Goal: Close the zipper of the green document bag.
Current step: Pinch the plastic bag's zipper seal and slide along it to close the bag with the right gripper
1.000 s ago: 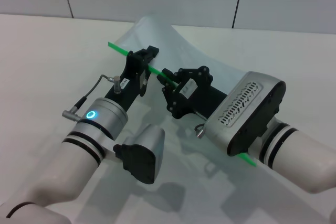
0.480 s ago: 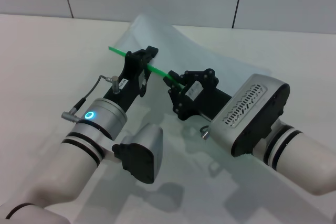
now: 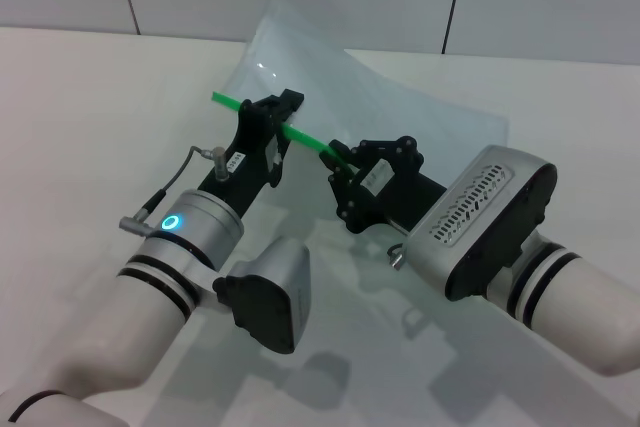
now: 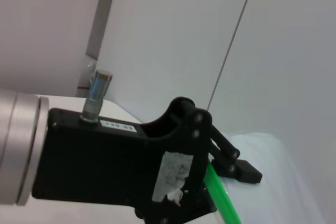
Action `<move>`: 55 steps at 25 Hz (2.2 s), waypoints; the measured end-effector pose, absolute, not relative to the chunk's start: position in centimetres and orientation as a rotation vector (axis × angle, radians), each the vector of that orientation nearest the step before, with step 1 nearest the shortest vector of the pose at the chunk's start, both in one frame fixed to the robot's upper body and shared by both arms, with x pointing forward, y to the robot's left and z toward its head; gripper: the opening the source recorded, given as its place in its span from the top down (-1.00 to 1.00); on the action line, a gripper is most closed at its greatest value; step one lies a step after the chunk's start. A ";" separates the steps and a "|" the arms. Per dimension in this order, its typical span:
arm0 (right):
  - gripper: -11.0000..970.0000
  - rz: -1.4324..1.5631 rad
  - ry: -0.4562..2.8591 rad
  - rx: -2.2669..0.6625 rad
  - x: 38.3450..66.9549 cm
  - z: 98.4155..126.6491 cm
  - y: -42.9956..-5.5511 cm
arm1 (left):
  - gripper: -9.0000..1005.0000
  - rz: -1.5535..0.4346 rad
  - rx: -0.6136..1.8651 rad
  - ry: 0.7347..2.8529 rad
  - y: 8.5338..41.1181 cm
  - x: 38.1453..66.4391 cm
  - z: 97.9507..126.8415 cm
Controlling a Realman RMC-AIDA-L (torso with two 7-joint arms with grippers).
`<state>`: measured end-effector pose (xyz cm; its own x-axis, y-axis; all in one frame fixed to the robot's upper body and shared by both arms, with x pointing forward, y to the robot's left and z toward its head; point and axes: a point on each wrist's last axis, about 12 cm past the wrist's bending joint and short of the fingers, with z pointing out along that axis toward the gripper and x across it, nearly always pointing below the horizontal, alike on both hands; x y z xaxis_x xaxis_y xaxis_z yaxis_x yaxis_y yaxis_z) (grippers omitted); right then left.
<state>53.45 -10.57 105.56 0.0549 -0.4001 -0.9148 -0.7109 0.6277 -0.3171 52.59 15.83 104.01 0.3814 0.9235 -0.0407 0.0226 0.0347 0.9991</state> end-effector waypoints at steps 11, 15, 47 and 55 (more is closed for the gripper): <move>0.82 0.293 1.577 -0.949 53.3 105.2 -11.0 | 0.86 0.846 1.337 0.922 15.7 52.1 104.1; 0.82 0.289 1.568 -0.925 53.2 105.2 -11.3 | 0.86 0.845 1.337 0.920 15.8 52.1 104.1; 0.82 0.220 1.664 -0.846 53.7 103.6 -14.0 | 0.87 0.817 1.343 0.910 15.5 52.0 104.0; 0.83 0.195 1.690 -0.803 53.8 103.3 -15.1 | 0.87 0.816 1.346 0.912 15.6 51.9 104.0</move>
